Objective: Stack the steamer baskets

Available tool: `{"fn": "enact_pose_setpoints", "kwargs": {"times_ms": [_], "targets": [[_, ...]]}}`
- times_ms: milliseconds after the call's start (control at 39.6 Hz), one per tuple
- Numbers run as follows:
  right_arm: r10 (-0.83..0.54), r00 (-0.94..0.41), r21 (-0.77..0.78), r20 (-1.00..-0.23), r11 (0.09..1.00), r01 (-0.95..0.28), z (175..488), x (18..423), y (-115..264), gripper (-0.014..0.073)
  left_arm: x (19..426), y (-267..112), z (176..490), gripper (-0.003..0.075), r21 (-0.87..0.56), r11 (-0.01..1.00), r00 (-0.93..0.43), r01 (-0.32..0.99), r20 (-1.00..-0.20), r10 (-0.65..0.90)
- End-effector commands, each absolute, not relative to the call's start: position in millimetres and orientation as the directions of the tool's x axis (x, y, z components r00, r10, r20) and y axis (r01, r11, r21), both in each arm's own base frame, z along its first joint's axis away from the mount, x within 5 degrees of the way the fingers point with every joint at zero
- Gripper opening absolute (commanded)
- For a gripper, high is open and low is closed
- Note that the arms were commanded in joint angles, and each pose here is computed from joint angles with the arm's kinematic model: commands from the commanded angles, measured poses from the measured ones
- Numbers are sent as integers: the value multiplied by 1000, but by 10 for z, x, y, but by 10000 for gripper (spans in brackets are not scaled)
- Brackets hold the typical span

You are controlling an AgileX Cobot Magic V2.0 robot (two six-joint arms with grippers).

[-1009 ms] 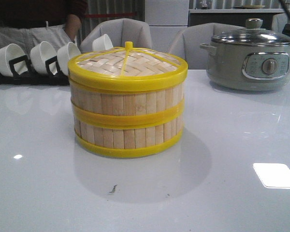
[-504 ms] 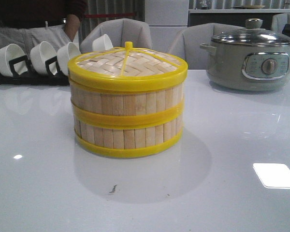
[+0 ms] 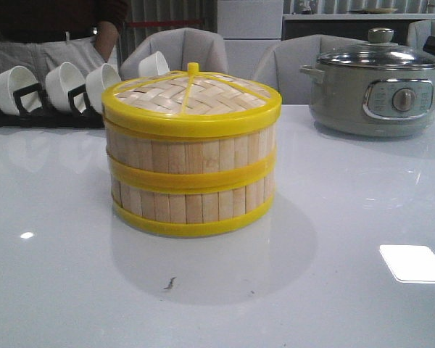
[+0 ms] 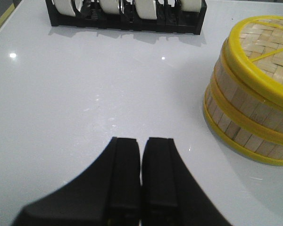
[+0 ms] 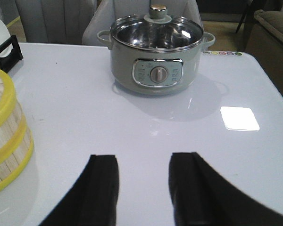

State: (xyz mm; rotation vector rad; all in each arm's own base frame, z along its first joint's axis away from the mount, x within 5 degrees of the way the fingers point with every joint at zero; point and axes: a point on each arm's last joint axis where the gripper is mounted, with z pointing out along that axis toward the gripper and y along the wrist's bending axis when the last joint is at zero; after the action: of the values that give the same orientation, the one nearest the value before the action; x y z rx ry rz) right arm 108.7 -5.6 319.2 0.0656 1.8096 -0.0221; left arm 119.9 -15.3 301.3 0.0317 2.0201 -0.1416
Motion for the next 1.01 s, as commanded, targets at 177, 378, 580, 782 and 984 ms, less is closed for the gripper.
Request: {"fn": "enact_pose_setpoints", "kwargs": {"times_ms": [177,378,580,782,984], "targets": [[25,-75,19,-997,997,79,3062,797,-62,373,1227,-156,3179,85,-98,991,-341,91,-938,-62],[25,-73,19,-997,996,86,2831,674,-57,373,1227,-156,3179,85,-98,991,-341,91,-938,-62],[24,-59,19,-998,996,86,2752,656,-56,373,1227,-156,3179,85,-98,991,-341,91,-938,-62],[24,-64,19,-998,996,86,2744,656,-56,249,1227,-156,3179,85,-98,991,-341,91,-938,-62],[26,-82,19,-996,996,86,2728,655,-56,48,1227,-156,3179,85,-98,991,-341,91,-938,-62]]}}
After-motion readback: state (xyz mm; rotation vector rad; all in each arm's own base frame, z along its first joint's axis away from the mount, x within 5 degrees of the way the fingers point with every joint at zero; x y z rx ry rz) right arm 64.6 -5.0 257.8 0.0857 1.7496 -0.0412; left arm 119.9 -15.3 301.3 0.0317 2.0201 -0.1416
